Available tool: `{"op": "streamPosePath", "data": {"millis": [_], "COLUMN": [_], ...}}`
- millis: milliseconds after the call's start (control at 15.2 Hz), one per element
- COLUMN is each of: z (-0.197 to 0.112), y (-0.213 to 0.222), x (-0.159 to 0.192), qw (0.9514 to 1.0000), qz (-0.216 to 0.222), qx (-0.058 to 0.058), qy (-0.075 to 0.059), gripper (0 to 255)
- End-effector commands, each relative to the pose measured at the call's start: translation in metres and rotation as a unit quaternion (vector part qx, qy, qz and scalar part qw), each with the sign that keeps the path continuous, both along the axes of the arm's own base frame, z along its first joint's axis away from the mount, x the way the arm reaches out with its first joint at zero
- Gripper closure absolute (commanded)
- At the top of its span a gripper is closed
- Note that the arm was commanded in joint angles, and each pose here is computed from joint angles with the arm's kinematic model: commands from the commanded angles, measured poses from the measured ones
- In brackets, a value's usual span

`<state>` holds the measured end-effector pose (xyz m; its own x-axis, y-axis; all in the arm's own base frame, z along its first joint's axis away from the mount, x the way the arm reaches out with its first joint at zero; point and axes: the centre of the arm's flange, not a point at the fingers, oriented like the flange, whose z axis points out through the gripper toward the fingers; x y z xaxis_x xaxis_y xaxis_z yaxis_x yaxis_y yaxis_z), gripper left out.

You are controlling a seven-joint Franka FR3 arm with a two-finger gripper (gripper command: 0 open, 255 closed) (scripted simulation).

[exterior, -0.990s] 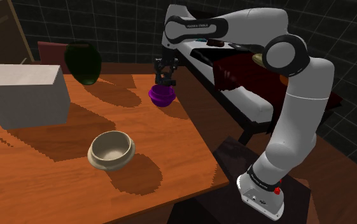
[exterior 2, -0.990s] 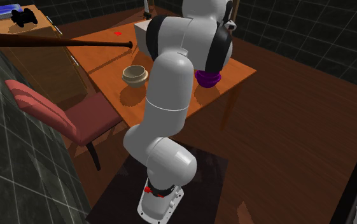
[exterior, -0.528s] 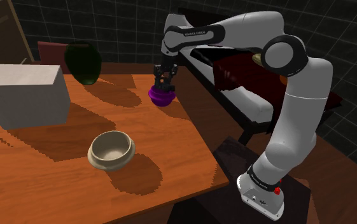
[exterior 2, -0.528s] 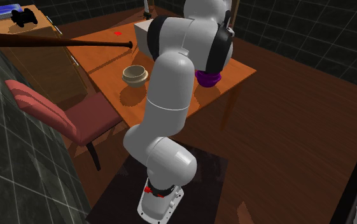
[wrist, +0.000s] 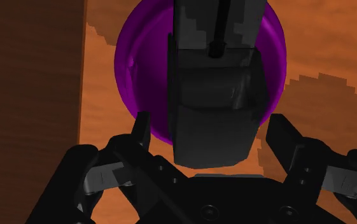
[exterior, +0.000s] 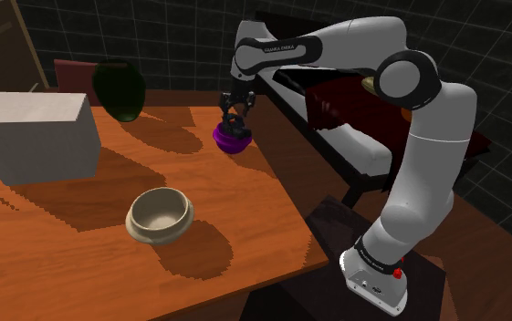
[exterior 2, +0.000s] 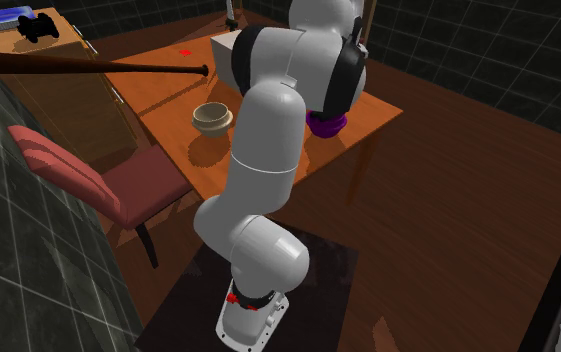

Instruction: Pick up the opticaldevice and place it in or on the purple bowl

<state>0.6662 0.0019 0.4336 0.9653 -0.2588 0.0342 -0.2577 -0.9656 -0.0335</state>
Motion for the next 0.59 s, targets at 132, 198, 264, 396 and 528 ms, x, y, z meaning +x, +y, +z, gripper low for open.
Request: {"op": "streamPosePath", "data": {"millis": [132, 198, 264, 396, 528], "z": [0.0, 0.0, 0.013, 0.039, 0.05], "y": [0.0, 0.0, 0.0, -0.001, -0.001], "x": [0.0, 0.0, -0.001, -0.002, -0.002], "qw": [1.0, 1.0, 1.0, 1.0, 1.0], "qz": [0.0, 0.0, 0.0, 0.0, 0.0], "qx": [0.0, 0.0, 0.0, 0.0, 0.0], "qy": [0.0, 0.0, 0.0, 0.0, 0.0], "gripper": [0, 0, 0, 0, 0]}}
